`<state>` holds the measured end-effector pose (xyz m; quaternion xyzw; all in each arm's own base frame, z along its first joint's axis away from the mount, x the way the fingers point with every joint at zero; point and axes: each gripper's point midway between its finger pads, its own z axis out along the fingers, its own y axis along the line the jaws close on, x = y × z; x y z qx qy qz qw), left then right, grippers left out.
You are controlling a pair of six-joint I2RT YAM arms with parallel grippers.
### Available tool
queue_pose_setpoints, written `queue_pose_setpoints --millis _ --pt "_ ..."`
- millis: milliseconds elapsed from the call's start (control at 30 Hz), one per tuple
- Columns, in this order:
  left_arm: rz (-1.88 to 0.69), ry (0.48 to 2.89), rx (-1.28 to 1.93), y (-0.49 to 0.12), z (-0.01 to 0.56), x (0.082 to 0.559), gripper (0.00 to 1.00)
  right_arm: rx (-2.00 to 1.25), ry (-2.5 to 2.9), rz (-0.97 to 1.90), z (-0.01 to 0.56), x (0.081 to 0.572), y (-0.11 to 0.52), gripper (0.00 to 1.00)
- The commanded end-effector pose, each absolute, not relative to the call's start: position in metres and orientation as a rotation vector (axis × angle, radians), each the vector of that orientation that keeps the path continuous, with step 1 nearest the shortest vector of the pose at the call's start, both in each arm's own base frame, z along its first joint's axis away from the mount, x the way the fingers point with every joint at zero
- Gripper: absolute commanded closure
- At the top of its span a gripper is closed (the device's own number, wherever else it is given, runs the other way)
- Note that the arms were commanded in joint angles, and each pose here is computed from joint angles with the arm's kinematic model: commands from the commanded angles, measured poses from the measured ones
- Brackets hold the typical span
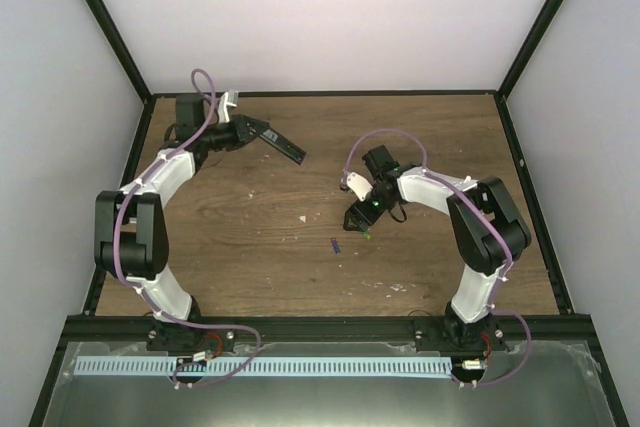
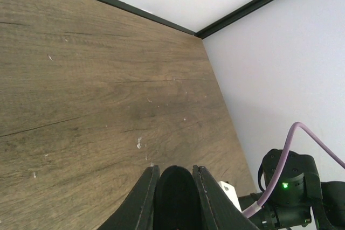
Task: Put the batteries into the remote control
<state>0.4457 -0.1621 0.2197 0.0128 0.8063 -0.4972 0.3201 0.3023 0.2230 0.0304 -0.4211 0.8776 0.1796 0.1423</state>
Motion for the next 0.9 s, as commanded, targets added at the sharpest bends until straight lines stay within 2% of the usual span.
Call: queue_pose_setpoints --millis 0,867 --pt "-1.319 2.085 0.061 -0.162 0.229 0.456 1.00 -1.202 2.537 0.487 0.030 0.309 0.219 0.24" --pt "-1.313 2.087 0.040 -0.161 0.227 0.468 1.00 -1.199 2.440 0.439 0.048 0.319 0.214 0.23"
